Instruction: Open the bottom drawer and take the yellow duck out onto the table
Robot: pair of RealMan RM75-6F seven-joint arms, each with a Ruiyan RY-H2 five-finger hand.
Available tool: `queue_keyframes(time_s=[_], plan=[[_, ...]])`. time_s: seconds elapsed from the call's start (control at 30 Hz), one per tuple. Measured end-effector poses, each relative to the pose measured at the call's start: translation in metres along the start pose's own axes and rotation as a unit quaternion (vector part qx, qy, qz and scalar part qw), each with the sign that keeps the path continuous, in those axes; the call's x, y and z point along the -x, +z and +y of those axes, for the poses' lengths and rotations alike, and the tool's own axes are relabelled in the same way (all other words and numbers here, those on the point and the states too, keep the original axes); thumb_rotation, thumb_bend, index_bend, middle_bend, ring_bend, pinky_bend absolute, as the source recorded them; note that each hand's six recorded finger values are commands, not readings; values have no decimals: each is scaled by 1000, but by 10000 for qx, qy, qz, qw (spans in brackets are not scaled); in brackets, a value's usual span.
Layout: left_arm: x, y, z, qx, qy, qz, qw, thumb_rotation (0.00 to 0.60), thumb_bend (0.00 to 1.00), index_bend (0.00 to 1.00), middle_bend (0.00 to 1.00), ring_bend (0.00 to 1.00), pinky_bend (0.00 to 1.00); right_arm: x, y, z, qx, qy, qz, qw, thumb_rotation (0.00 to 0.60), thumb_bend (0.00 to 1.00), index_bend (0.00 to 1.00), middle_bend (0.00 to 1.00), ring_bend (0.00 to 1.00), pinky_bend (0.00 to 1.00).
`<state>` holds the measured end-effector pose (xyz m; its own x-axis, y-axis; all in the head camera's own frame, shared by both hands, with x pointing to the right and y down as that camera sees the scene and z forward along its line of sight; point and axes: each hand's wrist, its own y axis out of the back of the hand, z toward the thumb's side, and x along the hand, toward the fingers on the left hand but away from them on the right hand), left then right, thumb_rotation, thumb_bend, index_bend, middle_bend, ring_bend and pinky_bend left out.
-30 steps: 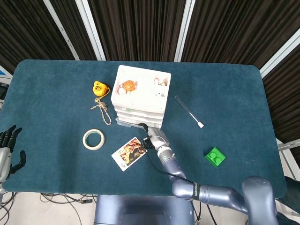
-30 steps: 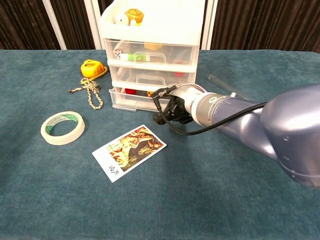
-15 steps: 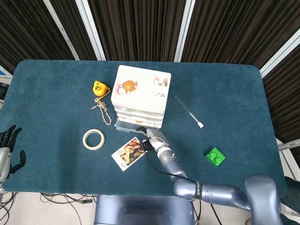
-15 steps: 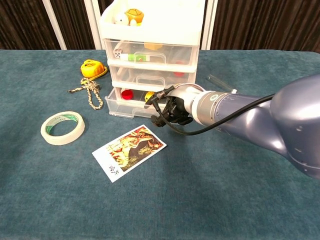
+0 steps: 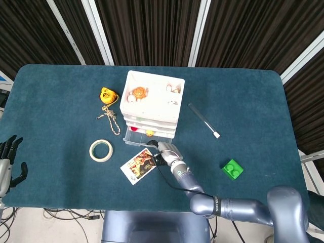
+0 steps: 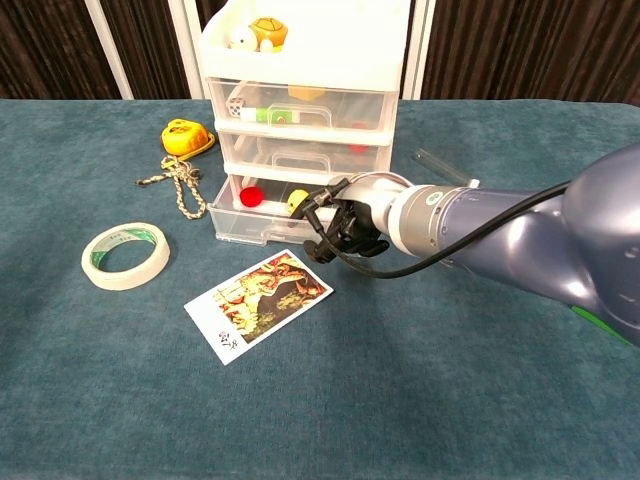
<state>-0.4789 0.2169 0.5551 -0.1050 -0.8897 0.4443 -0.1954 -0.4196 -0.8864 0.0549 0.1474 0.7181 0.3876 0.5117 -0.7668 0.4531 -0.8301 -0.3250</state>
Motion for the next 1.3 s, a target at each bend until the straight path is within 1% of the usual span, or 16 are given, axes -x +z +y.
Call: queue_keyframes(time_s=[0.37,0.87,1.17,1.23,1.3], plan=[[0,1,0,4,14,-16,10000,600,582,58,0,0,0,-8,-2,-1,-200,126,-20,9997,600,610,289,1000,1000,1000],[0,1,0,0,19,-18,10000,600,582,58,0,0,0,-22,4,-7,-423,360,74,9984,600,611,289,1000,1000,1000],[-1,0,2,10,64,-1,10000,600,582,58,0,0,0,-30,8,-8,-547,419,121,9975,600,611,289,1000,1000,1000],[-1,-1,3,13,68,4,10000,600,582,58,0,0,0,-30,9,-7,-550,399,113,9976,600,611,272,1000,1000,1000],[-1,-1,2,10,63,-2,10000,600,582,58,0,0,0,-30,8,-6,-564,383,102,9976,600,611,235,1000,1000,1000]])
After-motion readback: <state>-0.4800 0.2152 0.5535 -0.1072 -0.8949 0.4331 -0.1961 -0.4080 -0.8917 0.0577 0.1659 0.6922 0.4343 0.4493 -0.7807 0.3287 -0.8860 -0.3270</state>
